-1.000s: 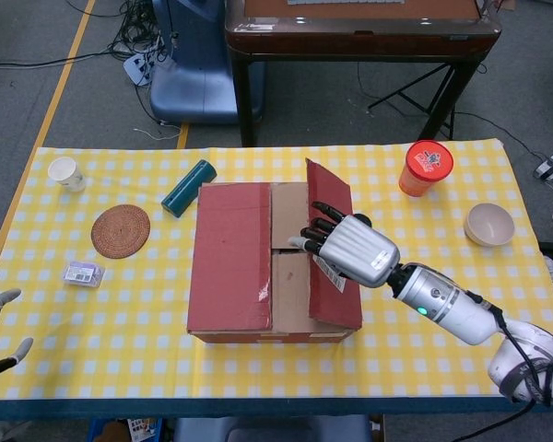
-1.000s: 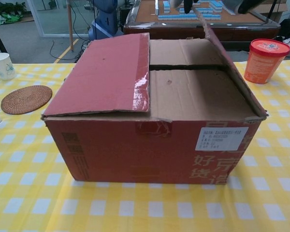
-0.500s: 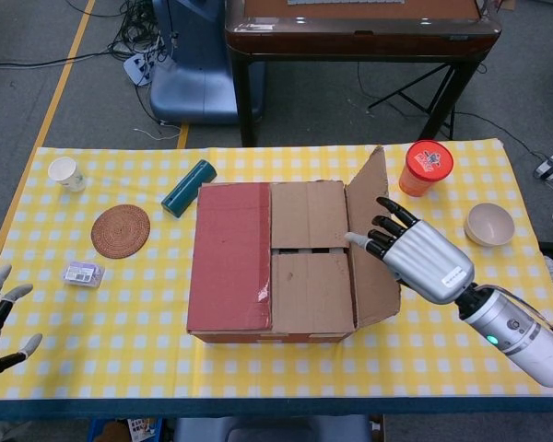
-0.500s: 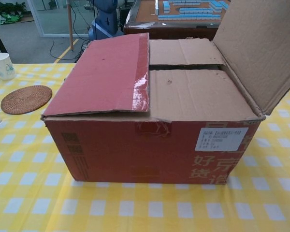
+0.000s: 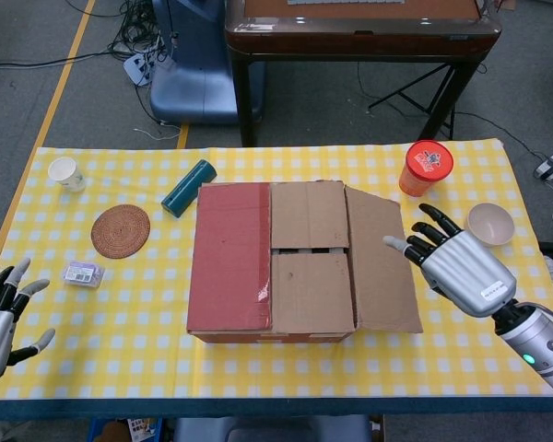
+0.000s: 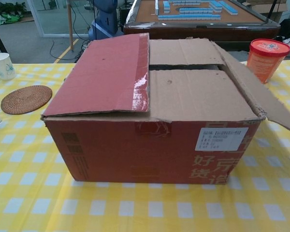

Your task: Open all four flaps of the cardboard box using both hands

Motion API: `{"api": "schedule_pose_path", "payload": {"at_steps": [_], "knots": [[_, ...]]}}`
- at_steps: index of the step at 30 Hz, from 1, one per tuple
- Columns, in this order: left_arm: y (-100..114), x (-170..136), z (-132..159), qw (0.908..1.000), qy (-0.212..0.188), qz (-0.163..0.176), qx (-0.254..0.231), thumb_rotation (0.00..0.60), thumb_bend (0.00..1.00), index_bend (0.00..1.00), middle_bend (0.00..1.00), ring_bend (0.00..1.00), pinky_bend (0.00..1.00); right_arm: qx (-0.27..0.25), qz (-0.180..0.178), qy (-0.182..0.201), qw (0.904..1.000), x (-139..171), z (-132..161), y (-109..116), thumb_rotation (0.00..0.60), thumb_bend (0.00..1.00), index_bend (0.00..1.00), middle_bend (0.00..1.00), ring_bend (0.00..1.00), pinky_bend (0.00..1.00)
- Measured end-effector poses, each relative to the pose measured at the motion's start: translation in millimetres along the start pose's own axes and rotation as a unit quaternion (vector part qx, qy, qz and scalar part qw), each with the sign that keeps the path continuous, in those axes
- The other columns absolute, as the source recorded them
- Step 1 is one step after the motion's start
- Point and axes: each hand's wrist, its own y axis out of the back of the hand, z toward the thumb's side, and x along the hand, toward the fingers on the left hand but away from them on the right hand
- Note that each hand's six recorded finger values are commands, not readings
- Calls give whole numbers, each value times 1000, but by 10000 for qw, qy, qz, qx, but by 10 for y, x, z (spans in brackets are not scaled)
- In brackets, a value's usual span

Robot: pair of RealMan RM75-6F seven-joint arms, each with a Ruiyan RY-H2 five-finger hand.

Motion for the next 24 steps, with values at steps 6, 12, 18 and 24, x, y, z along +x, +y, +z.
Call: {"api": "schedule_pose_path", "payload": {"at_steps": [6,12,18,24], "knots": [[94,181,132,9981,-519,104,-307,600,232,273,98,61,0,-91,84,45,9999,4,47,-94,600,810,223,406,257,100],[213,426,404,9857,-1360,67,-995,600,232,284,185,122,37,-172,109,150,9997,-4,131,-164,600,810,223,398,257,100],[290,762,857,9586,-2430,-212,-1468,600,232,342,240,166,71,-205,214,212,9993,48,201,-255,600,810,223,391,257,101],[242,974,1299,9368,-3133,-596,-1436,600,232,342,241,163,71,-166,291,168,9993,151,230,-360,600,721,223,374,257,103]]}}
